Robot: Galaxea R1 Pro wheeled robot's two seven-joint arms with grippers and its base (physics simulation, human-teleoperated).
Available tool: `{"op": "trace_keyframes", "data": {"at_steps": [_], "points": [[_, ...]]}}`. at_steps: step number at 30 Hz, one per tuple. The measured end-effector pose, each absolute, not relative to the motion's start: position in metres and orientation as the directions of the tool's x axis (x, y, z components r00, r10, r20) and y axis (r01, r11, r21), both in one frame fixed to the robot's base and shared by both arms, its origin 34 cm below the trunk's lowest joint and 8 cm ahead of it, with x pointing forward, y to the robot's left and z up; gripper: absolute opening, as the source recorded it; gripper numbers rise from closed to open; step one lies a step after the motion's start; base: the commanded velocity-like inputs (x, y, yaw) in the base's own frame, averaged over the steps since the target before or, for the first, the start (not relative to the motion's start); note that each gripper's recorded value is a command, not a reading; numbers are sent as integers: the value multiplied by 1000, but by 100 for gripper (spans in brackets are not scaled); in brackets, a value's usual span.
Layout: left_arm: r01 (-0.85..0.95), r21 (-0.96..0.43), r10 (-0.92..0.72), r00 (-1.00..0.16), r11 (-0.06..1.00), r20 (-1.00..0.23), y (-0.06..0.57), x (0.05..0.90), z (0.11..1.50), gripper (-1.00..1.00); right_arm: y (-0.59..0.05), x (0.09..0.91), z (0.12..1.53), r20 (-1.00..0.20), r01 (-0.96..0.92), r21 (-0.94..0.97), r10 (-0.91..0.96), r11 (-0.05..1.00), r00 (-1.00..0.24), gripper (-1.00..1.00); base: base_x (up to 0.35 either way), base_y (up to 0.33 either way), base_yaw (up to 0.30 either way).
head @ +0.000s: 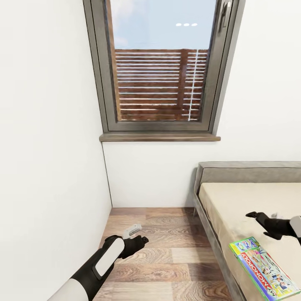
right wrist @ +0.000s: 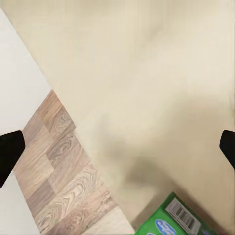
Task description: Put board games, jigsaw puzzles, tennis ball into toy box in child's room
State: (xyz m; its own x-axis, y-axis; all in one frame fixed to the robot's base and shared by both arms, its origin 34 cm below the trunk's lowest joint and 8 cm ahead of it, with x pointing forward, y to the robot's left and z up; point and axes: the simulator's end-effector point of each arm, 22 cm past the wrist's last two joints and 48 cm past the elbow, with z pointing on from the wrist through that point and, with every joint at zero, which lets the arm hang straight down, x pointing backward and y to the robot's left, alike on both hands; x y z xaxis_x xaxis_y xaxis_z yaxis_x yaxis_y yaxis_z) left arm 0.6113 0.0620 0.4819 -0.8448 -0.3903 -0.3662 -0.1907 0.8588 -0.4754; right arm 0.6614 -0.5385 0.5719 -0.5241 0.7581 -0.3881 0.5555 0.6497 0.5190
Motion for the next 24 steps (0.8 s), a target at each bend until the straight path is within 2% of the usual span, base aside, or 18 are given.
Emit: {"op": "trace_keyframes", "data": {"at_steps": [9, 24], "points": [[-190, -477, -390, -845, 858, -366, 61, 611, 482, 100, -587, 668, 611, -562, 515, 501, 714, 696, -419, 100, 0, 0, 0], [-194, -485, -403, -835, 853, -374, 59, 614, 485, 100, -613, 671, 676, -694, 399, 534, 656, 746, -298, 100, 0, 0, 0]]}}
